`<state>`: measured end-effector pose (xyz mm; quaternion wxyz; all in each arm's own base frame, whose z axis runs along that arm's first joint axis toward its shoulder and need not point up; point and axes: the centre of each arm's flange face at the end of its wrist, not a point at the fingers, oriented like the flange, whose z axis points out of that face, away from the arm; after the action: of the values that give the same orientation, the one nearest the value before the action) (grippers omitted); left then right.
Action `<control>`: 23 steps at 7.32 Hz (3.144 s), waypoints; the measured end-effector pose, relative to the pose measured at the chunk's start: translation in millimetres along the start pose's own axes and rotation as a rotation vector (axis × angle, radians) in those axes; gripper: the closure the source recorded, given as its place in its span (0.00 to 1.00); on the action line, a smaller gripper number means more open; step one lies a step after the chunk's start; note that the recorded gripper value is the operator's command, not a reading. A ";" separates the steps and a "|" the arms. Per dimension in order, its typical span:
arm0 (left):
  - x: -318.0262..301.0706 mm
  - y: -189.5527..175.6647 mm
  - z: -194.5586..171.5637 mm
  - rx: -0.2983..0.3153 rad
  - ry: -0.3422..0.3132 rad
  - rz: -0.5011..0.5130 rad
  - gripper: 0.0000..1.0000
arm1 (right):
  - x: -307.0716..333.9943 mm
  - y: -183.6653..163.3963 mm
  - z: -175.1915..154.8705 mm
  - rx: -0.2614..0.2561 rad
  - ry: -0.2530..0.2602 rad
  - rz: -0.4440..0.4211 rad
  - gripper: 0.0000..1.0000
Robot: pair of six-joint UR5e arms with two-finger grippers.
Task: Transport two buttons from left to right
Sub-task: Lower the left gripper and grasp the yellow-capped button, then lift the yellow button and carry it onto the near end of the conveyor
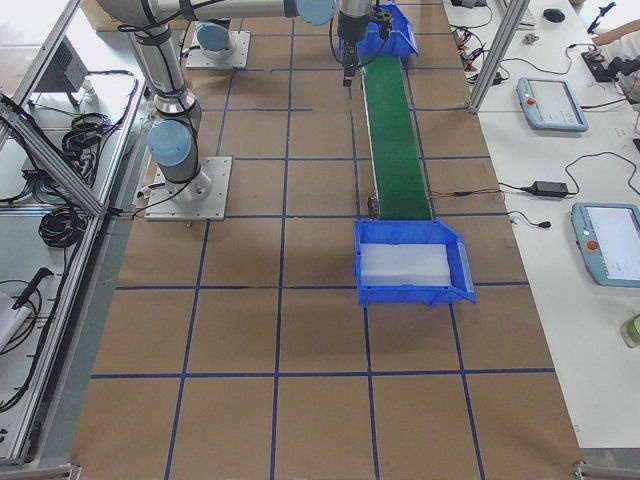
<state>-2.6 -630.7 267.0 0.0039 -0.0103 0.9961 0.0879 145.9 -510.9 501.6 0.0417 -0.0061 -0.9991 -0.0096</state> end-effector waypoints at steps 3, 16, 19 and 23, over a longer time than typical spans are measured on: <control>-0.9 -5.1 7.9 0.007 0.000 0.000 0.48 | 0.7 -3.5 -12.0 0.019 0.000 -0.009 0.00; 146.7 39.2 -135.3 0.160 -0.014 -0.014 0.72 | -3.8 -11.8 -15.4 0.088 -0.008 -0.045 0.00; 234.5 6.2 -70.5 0.208 -0.014 0.019 0.71 | -12.7 -7.6 -16.1 0.082 -0.140 -0.055 0.00; 247.3 -11.7 -29.4 0.181 -0.028 0.038 0.00 | 1.2 -8.2 -11.7 0.058 -0.180 -0.030 0.00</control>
<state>-249.8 -652.4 291.6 0.0169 0.0100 0.9998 -0.0022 145.5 -519.3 513.3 -0.0481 0.0090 -0.9986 0.0193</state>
